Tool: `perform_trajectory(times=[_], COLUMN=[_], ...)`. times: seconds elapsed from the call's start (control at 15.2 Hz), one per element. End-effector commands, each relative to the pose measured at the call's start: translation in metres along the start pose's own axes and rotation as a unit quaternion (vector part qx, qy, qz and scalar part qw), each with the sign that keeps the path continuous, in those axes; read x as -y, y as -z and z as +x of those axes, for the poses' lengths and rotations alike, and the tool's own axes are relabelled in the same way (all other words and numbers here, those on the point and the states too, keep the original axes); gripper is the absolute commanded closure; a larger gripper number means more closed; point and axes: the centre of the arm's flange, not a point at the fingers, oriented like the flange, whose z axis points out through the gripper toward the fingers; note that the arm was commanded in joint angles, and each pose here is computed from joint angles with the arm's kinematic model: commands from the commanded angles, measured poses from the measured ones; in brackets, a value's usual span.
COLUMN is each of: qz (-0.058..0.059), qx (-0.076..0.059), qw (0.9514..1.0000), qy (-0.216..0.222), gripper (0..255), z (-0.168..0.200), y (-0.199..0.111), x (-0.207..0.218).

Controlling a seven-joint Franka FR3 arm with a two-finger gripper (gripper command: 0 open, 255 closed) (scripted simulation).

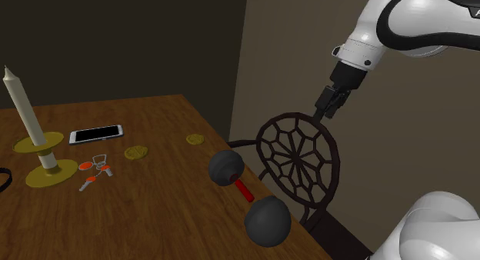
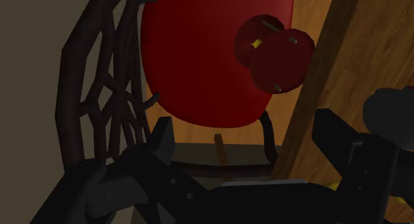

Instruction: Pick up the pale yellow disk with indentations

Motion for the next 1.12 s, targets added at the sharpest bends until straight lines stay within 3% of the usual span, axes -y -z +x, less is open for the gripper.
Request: perform_trajectory(times=[0.0, 1.06], qz=[0.0, -0.018], qx=[0.0, 0.041], qw=[1.0, 0.999], qy=[0.0, 0.006], gripper=[0, 0], z=[0.0, 0.171], y=[0.0, -0.087], x=[0.0, 0.115])
